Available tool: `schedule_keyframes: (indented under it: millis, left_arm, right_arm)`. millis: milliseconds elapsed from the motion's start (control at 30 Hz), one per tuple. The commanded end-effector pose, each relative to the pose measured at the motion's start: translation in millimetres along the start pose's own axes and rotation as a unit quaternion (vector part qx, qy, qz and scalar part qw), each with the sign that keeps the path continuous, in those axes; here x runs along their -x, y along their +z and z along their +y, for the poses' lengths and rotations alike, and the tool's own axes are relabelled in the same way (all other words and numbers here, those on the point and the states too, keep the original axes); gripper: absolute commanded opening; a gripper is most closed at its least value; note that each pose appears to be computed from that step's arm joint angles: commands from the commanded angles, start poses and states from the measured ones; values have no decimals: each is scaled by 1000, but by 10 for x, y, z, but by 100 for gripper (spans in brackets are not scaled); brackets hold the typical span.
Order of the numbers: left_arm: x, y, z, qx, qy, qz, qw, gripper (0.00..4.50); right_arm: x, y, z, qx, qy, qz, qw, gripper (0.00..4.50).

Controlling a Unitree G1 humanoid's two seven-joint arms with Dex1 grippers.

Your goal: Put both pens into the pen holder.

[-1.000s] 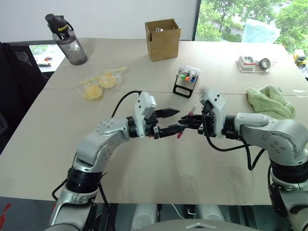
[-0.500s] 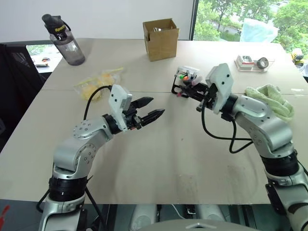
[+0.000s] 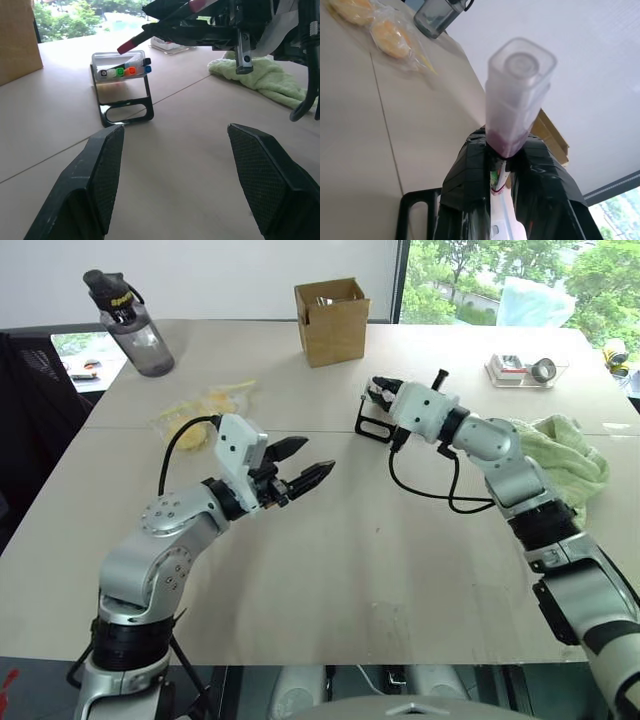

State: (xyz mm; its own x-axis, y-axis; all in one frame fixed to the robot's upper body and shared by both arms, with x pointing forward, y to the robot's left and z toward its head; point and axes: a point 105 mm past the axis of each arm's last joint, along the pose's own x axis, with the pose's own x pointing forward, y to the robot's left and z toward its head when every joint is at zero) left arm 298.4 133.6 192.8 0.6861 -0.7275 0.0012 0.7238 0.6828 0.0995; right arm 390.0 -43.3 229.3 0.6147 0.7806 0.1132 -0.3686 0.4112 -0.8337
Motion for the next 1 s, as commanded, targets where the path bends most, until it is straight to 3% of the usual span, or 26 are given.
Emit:
schedule_keyframes:
  millis: [33, 600, 633, 733, 800, 833, 867, 1000]
  left_arm:
    - [61, 202, 46, -33, 24, -30, 999, 339]
    - [73, 194, 145, -50, 50, -27, 997, 339]
    - [73, 193, 148, -51, 51, -26, 997, 344]
    - [71, 187, 156, -53, 52, -26, 997, 344]
    - [72, 185, 157, -54, 52, -25, 997, 344]
    - [72, 184, 157, -54, 52, -25, 997, 344]
    - [73, 181, 157, -53, 52, -25, 997, 344]
    - [69, 169, 154, -53, 51, -25, 997, 344]
  right_arm:
    - [-66, 79, -104, 29, -16, -19, 999, 11]
    - [-160, -144, -132, 35, -18, 20, 999, 11]
    - [-170, -155, -135, 30, -18, 24, 999, 115]
    - [-196, -183, -144, 15, -20, 32, 999, 240]
    - [-207, -178, -159, 17, -23, 33, 999, 361]
    - [-210, -176, -169, 17, -27, 33, 999, 389]
    - [-212, -175, -178, 17, -30, 33, 999, 446]
    - [-202, -178, -189, 18, -34, 32, 999, 449]
